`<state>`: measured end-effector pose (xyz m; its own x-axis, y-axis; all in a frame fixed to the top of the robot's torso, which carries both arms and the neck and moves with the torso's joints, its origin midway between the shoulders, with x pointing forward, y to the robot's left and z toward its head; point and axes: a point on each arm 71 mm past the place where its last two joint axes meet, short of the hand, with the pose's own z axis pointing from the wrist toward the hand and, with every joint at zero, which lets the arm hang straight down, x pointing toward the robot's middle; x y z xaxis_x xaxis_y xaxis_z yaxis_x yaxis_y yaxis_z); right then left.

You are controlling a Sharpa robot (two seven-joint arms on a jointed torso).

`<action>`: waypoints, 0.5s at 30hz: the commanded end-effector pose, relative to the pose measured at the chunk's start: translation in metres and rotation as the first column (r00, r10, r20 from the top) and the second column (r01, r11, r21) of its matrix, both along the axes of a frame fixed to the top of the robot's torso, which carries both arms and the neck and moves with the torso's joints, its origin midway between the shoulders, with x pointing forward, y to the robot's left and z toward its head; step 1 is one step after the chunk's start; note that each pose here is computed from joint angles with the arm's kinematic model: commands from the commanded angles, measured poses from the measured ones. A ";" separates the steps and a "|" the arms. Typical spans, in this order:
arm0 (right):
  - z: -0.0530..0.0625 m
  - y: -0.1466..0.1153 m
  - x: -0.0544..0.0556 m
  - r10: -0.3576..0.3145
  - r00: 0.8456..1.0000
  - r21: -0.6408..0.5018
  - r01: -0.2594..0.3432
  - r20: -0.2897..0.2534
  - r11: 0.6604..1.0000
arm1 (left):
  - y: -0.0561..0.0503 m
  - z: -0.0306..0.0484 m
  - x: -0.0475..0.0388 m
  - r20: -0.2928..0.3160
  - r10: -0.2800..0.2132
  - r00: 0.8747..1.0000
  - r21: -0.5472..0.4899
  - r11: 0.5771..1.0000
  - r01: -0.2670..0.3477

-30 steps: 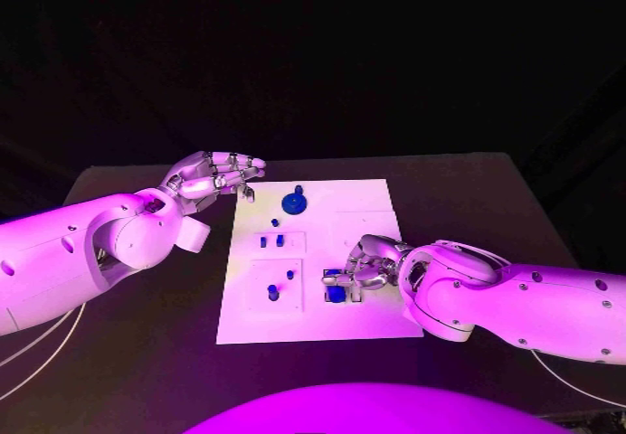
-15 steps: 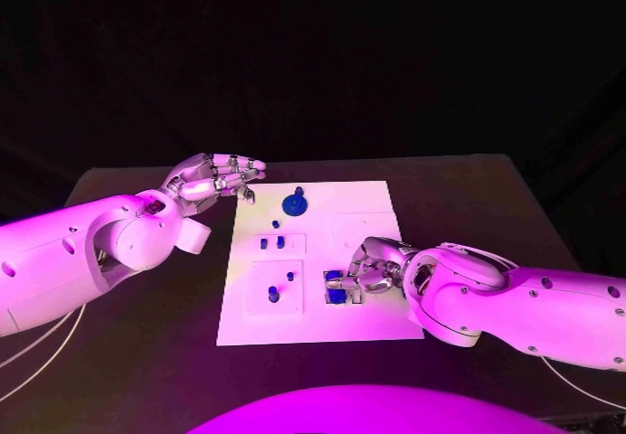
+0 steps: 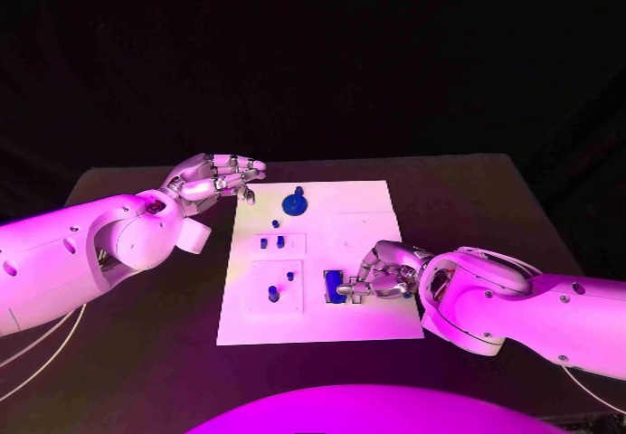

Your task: Assemble the parts on the task board

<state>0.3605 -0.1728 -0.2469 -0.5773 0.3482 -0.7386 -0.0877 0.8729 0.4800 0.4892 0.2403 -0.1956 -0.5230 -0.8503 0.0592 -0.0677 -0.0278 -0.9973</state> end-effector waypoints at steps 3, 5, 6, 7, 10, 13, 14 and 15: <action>-0.003 0.000 -0.004 0.026 0.998 0.011 -0.025 -0.061 1.000 | -0.003 -0.0008 -0.0009 -0.006 -0.016 1.000 -0.016 1.000 0.016; -0.003 -0.001 -0.004 0.027 0.997 0.009 -0.027 -0.066 1.000 | -0.003 -0.0011 -0.0010 -0.007 -0.017 1.000 -0.016 1.000 0.017; -0.004 -0.001 -0.004 0.028 0.997 0.008 -0.027 -0.067 1.000 | -0.003 -0.0013 -0.0010 -0.007 -0.017 1.000 -0.016 1.000 0.017; -0.004 -0.002 -0.003 0.027 0.997 0.007 -0.026 -0.068 1.000 | -0.003 -0.0015 -0.0010 -0.008 -0.017 1.000 -0.015 1.000 0.017; -0.005 -0.003 -0.001 0.019 0.998 0.003 -0.018 -0.064 1.000 | -0.003 -0.0018 -0.0011 -0.009 -0.017 1.000 -0.015 1.000 0.016; -0.007 -0.002 0.002 0.008 0.999 -0.001 -0.008 -0.050 1.000 | -0.003 -0.0024 -0.0012 -0.013 -0.018 1.000 -0.014 1.000 0.018; -0.007 -0.001 0.003 0.006 0.999 -0.001 -0.006 -0.047 1.000 | -0.003 -0.0025 -0.0012 -0.014 -0.018 1.000 -0.014 1.000 0.018; -0.008 -0.001 0.004 0.005 0.999 0.000 -0.005 -0.045 1.000 | -0.004 -0.0027 -0.0013 -0.015 -0.019 1.000 -0.014 1.000 0.019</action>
